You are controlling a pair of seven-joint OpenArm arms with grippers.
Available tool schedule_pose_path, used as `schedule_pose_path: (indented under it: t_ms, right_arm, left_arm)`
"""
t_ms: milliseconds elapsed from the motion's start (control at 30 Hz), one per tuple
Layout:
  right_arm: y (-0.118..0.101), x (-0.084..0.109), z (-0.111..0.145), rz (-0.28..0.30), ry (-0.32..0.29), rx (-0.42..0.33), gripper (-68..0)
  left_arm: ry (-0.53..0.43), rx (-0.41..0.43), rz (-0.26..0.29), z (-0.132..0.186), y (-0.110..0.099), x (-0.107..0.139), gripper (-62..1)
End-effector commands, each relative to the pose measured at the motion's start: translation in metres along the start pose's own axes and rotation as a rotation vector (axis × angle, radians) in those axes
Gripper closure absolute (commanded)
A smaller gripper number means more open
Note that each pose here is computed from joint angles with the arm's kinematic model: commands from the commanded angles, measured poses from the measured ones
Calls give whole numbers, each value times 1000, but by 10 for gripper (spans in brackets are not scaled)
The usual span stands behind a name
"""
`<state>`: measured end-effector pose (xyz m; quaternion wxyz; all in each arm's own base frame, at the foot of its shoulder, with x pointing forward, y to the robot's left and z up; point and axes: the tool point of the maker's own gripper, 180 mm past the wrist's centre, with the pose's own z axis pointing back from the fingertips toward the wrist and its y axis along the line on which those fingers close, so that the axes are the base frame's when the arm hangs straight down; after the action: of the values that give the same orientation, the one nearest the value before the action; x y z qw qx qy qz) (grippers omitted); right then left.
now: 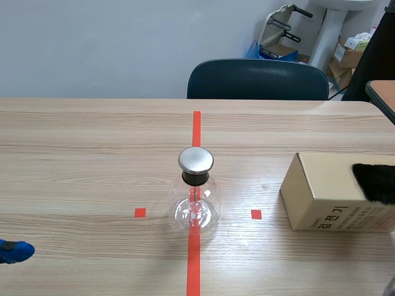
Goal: Do the electroscope experiment
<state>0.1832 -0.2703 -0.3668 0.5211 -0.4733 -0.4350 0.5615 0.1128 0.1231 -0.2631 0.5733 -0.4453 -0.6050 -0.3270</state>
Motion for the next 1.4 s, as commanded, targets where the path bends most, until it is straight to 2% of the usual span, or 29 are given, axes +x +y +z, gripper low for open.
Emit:
schedule_pose_path:
  t_ms: [0,67,100,167,233,333,367,400,433,467,600,633,667,700,733,800,867,900,933,1000,1133,1200,1233,1267,1367]
  right_arm:
    - [-2,17,0,24,-115,1,-20]
    - [-2,39,4,24,-239,2,-20]
    - [-2,45,5,24,-274,3,-20]
    - [-2,44,5,23,-269,2,-20]
    - [-2,27,2,23,-174,1,-20]
    - [-3,-8,-1,23,25,-1,-20]
    - [-3,-16,-1,24,67,-2,-20]
    - [-4,-19,0,25,84,-2,-20]
    - [-3,-18,-1,26,78,-2,-20]
    - [-3,-12,-1,27,43,0,-20]
    - [-2,32,2,28,-200,5,-20]
    - [-1,37,3,28,-228,5,-20]
    - [-1,37,4,26,-228,5,-20]
    - [-1,34,3,24,-205,4,-20]
    - [-1,26,2,21,-155,4,-20]
    - [-1,2,0,17,-11,2,-20]
    - [-1,-19,1,19,101,2,-20]
    - [-1,-23,1,22,124,3,-20]
    - [-1,-22,1,24,122,4,-20]
    - [0,-7,0,28,36,9,-20]
    - [2,44,5,28,-248,14,-20]
    - [2,54,8,27,-305,14,-20]
    - [2,52,7,27,-296,14,-20]
    - [2,46,6,28,-259,14,-20]
    - [1,11,0,29,-60,11,-20]
  left_arm:
    - [-25,2,-2,-2,1,5,-412]
    - [-25,2,-2,-2,1,5,-412]
    - [-25,2,-2,-2,1,5,-412]
    - [-25,2,-2,-2,1,5,-412]
    - [-25,2,-2,-2,1,5,-412]
    - [-25,2,-2,-2,1,5,-412]
    - [-25,2,-2,-2,1,5,-412]
    - [-25,2,-2,-2,1,5,-412]
    - [-25,2,-2,-2,1,5,-412]
    - [-25,2,-2,-2,1,5,-412]
    - [-25,2,-2,-2,1,5,-412]
    - [-25,2,-2,-2,1,5,-412]
    - [-25,2,-2,-2,1,5,-412]
    - [-25,2,-2,-2,1,5,-412]
    - [-25,3,-2,-2,1,5,-412]
    - [-26,3,-2,-2,1,5,-412]
    - [-26,3,-2,-2,1,5,-412]
    - [-26,3,-3,-2,1,5,-412]
    - [-26,2,-4,-2,2,5,-412]
    - [-26,2,-5,-2,2,5,-412]
    - [-26,3,-4,-2,2,4,-412]
    - [-21,3,-4,-2,1,4,-412]
    - [-21,3,-4,-2,1,4,-412]
    - [-21,3,-4,-2,2,4,-412]
    - [-22,4,-4,-2,2,4,-412]
